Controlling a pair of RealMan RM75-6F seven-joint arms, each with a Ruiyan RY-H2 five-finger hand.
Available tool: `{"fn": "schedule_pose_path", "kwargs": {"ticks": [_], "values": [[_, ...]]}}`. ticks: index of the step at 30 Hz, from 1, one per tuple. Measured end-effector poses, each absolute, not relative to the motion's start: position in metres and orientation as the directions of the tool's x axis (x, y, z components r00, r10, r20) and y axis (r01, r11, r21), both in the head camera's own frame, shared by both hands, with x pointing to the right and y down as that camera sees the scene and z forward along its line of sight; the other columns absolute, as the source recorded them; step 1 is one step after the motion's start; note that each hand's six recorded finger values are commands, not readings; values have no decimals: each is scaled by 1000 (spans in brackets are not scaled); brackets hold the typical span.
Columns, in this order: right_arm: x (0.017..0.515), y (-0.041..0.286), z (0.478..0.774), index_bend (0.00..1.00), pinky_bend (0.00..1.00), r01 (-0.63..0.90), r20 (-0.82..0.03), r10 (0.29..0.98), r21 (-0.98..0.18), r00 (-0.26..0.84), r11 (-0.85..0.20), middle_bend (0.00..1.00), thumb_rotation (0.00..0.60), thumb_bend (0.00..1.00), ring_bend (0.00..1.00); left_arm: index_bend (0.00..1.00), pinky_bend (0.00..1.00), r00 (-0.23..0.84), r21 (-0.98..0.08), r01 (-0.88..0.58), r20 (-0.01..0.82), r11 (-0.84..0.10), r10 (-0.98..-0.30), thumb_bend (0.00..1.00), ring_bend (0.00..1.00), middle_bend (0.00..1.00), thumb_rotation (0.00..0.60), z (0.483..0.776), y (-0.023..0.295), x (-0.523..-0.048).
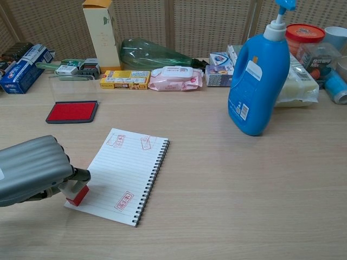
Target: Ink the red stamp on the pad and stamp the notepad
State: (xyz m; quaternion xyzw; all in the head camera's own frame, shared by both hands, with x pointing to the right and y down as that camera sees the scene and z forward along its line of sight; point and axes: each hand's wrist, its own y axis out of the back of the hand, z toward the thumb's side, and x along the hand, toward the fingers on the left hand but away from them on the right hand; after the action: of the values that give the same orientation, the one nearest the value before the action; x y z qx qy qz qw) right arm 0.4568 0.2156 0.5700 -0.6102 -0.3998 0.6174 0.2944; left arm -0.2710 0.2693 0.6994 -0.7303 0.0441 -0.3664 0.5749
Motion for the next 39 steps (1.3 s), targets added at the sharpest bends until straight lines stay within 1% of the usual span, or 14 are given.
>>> {"fn": "schedule_pose_path", "kwargs": {"ticks": [8, 14, 17, 21, 24, 27, 31, 39], "values": [[456, 216, 571, 123, 0, 122, -519, 851, -853, -82, -508, 10, 600, 0, 0, 605, 1000, 728, -879, 342, 471, -331, -498, 402, 1000, 1000, 600, 698, 267, -270], [455, 217, 571, 123, 0, 119, -520, 851, -852, -80, -509, 10, 600, 0, 0, 605, 1000, 740, -902, 299, 426, -312, -520, 402, 1000, 1000, 600, 680, 259, -267], [455, 217, 571, 123, 0, 119, -520, 850, -852, -81, -510, 10, 600, 0, 0, 605, 1000, 744, -918, 273, 391, -288, -542, 402, 1000, 1000, 600, 666, 251, -267], [455, 217, 571, 123, 0, 120, -520, 850, -852, -81, -509, 10, 600, 0, 0, 605, 1000, 732, -937, 247, 347, -248, -586, 402, 1000, 1000, 600, 645, 232, -273], [455, 217, 571, 123, 0, 120, -520, 850, -852, -80, -510, 10, 600, 0, 0, 605, 1000, 717, -945, 239, 328, -226, -615, 402, 1000, 1000, 600, 636, 218, -278], [455, 217, 571, 123, 0, 119, -520, 850, -852, -80, -510, 10, 600, 0, 0, 605, 1000, 705, -946, 238, 324, -220, -631, 402, 1000, 1000, 600, 632, 211, -281], [454, 218, 571, 123, 0, 118, -522, 849, -851, -77, -512, 10, 600, 0, 0, 605, 1000, 661, -935, 261, 355, -240, -662, 403, 1000, 1000, 600, 641, 198, -291], [454, 218, 573, 123, 0, 115, -525, 847, -849, -80, -515, 10, 600, 0, 0, 605, 1000, 539, -897, 311, 439, -314, -719, 402, 1000, 1000, 600, 675, 172, -318]]}}
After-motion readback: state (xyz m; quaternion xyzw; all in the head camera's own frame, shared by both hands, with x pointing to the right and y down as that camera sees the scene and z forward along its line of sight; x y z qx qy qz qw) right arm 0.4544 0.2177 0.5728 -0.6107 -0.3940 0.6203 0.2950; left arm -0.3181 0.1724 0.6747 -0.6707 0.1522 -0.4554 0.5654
